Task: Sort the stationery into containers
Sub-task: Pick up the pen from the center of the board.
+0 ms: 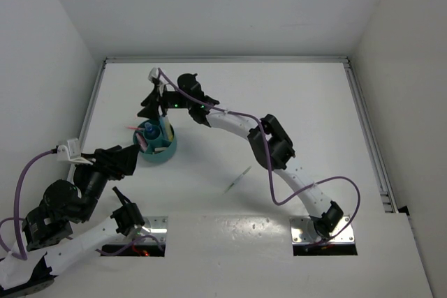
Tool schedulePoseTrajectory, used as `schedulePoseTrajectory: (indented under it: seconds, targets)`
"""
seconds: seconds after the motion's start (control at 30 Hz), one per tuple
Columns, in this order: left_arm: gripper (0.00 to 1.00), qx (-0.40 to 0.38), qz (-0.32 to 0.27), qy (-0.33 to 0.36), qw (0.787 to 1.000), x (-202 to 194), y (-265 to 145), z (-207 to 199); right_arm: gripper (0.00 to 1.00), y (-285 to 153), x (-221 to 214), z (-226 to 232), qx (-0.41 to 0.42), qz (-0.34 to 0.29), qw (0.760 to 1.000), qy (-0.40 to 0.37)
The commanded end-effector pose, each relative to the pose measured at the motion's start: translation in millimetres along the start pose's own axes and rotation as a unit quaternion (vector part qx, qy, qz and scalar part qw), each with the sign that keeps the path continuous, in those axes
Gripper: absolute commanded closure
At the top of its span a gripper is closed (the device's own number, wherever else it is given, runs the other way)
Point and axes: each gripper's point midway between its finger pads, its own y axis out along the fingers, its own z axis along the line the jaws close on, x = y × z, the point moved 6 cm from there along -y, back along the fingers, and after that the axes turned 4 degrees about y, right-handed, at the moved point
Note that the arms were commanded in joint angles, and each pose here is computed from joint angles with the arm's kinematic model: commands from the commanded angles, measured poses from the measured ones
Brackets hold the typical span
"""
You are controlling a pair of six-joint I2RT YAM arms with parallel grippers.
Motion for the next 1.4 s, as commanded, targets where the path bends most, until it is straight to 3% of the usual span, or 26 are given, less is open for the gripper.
schedulePoseTrajectory:
  seconds: [0.0,0.07,0.1,0.13,0.17,0.2,0.27,0.3,0.33,0.37,0.4,0.43,0.47,0.5,0.53,0.6,0.67,0.73,0.8,0.83,0.93,1.37]
  targets:
    - [0.18,-0.005,-0.015,-0.009,1.000,5.6,-1.2,-0.9,0.51,-25.4,96.4,10.6,-0.003,-0.042,0.997,-0.065]
    - [0.27,-0.005,-0.015,-0.009,1.000,5.6,-1.2,-0.9,0.61,-37.2,109.7,5.5,-0.021,-0.014,0.995,-0.101]
    - [0.32,-0.008,-0.009,-0.006,1.000,4.0,-0.1,-2.9,0.71,-49.7,97.8,-0.6,-0.033,0.032,0.995,-0.086]
    - [0.41,-0.008,-0.009,-0.006,1.000,4.0,-0.1,-2.9,1.00,-58.3,107.8,11.0,-0.013,0.050,0.993,-0.109]
    - [0.58,-0.008,-0.009,-0.006,1.000,4.1,1.6,-4.8,1.00,-70.1,108.8,5.1,-0.016,0.074,0.985,-0.156]
    - [0.67,-0.012,-0.006,-0.001,1.000,3.4,1.4,-5.5,1.00,-90.3,90.7,8.4,-0.005,0.141,0.981,-0.135]
    - [0.79,-0.011,-0.003,0.003,1.000,2.2,2.9,-6.5,1.00,-116.2,64.8,19.1,0.033,0.224,0.958,-0.177]
    - [0.81,-0.015,-0.001,0.003,1.000,1.7,2.7,-7.5,0.90,-133.9,74.4,28.8,0.063,0.247,0.929,-0.270]
    - [0.81,-0.015,-0.001,0.007,1.000,1.6,2.7,-7.1,0.64,-165.2,48.8,46.0,0.099,0.325,0.906,-0.250]
    - [0.78,-0.013,0.002,0.011,1.000,0.5,4.0,-7.9,0.51,-190.9,14.7,57.4,0.136,0.381,0.883,-0.238]
    - [0.60,-0.013,0.002,0.011,1.000,0.5,4.0,-7.9,0.43,-212.6,20.9,71.8,0.164,0.397,0.855,-0.290]
    - [0.49,-0.013,0.002,0.011,1.000,0.5,4.0,-7.9,0.36,-237.6,6.3,79.6,0.174,0.446,0.829,-0.289]
    - [0.40,-0.013,0.002,0.011,1.000,0.5,4.0,-7.9,0.36,-263.2,-34.2,94.4,0.216,0.488,0.799,-0.277]
    - [0.29,-0.013,0.002,0.011,1.000,0.5,4.0,-7.9,0.36,-282.7,-31.6,102.1,0.207,0.509,0.780,-0.300]
    - [0.26,-0.009,0.000,0.011,1.000,1.0,4.1,-7.1,0.36,-299.8,-58.5,108.7,0.219,0.531,0.768,-0.284]
    - [0.24,-0.009,0.000,0.011,1.000,1.0,4.1,-7.1,0.43,-304.9,-67.0,115.7,0.228,0.538,0.763,-0.276]
    - [0.24,-0.011,-0.003,0.008,1.000,2.1,2.8,-6.3,0.60,-309.5,-69.6,116.6,0.230,0.539,0.766,-0.264]
    - [0.24,-0.011,-0.003,0.008,1.000,2.1,2.8,-6.3,0.65,-312.0,-76.3,120.6,0.242,0.542,0.757,-0.272]
    - [0.24,-0.011,-0.003,0.008,1.000,2.1,2.8,-6.3,0.62,-309.8,-76.6,122.8,0.261,0.529,0.757,-0.282]
    - [0.24,-0.011,-0.003,0.008,1.000,2.1,2.8,-6.3,0.54,-309.0,-79.8,123.0,0.265,0.528,0.758,-0.276]
    - [0.24,-0.011,-0.003,0.008,1.000,2.1,2.8,-6.3,0.52,-302.8,-88.3,121.8,0.272,0.525,0.758,-0.274]
    - [0.24,-0.012,-0.006,0.004,1.000,3.2,1.4,-5.5,0.60,-271.7,-117.5,131.4,0.289,0.556,0.721,-0.297]
